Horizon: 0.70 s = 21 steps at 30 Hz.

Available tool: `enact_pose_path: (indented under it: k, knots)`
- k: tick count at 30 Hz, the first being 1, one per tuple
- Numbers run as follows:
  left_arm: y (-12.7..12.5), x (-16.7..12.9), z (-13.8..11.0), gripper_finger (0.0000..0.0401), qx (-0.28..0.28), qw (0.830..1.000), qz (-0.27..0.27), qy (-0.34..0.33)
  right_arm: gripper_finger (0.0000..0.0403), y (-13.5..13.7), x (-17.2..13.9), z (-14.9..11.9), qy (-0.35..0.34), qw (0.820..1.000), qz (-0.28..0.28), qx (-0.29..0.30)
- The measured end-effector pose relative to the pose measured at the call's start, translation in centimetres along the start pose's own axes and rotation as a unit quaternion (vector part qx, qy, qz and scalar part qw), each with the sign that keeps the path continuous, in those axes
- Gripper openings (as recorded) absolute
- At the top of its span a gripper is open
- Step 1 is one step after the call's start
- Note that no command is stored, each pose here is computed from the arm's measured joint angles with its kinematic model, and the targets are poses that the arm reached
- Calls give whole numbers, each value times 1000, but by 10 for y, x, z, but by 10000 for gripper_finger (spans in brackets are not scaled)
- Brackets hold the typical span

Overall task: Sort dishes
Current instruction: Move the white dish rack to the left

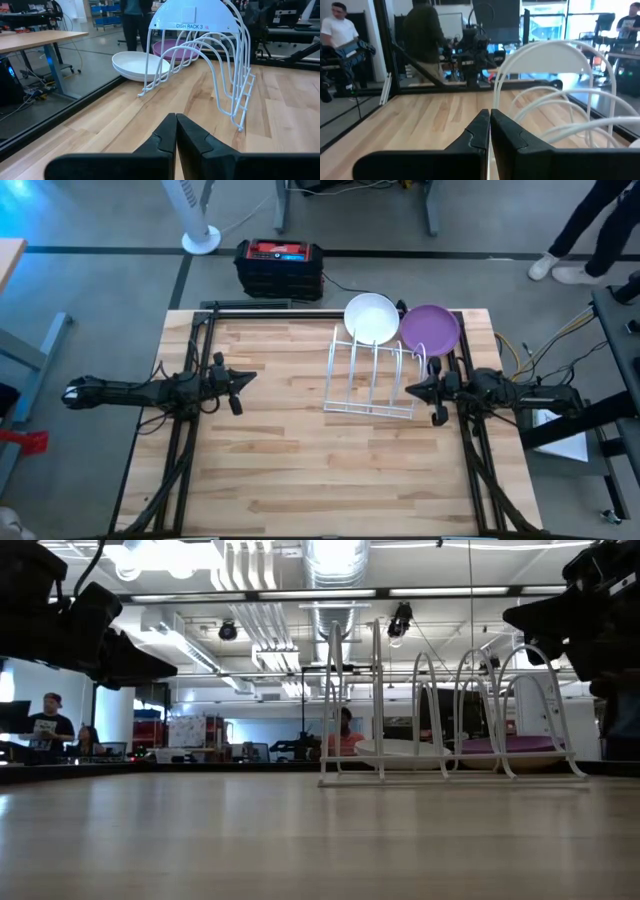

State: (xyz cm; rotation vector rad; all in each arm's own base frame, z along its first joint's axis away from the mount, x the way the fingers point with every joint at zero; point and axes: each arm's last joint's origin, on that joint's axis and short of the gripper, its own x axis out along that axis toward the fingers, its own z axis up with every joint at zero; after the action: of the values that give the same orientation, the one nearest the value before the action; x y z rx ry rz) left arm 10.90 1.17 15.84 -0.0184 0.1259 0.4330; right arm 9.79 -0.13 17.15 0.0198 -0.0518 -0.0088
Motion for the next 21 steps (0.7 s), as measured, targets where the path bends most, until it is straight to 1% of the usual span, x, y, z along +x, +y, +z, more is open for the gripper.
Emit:
enact_pose_path:
  k: [7,10,11,13,14,15,16,18,20,21]
  knots:
    - [0,0,0,0,0,1000,0,0,9,0,0,5,-20,1000,0,1]
    - [0,0,0,0,-2,1000,0,0,9,0,-2,13,-33,999,1,2]
    - [0,0,1,0,-17,1000,0,-3,9,0,-2,16,-37,999,1,2]
    - [0,0,4,0,-93,995,-4,-18,9,1,-4,25,-49,999,1,2]
    - [0,0,8,0,-125,991,-7,-37,9,1,-5,30,-58,998,1,1]
    - [-1,-1,12,0,-142,988,-13,-57,9,1,-6,36,-66,998,1,1]
    - [-1,-1,16,0,-145,986,-28,-76,9,1,-8,41,-73,997,0,1]
    - [-4,-4,25,0,-126,982,-84,-115,9,1,-10,51,-85,996,-2,-4]
    - [-6,-7,35,0,-103,972,-131,-165,8,1,-13,59,-95,995,-2,-13]
    - [-6,-9,39,0,-94,967,-143,-188,9,1,-14,62,-100,995,-3,-18]
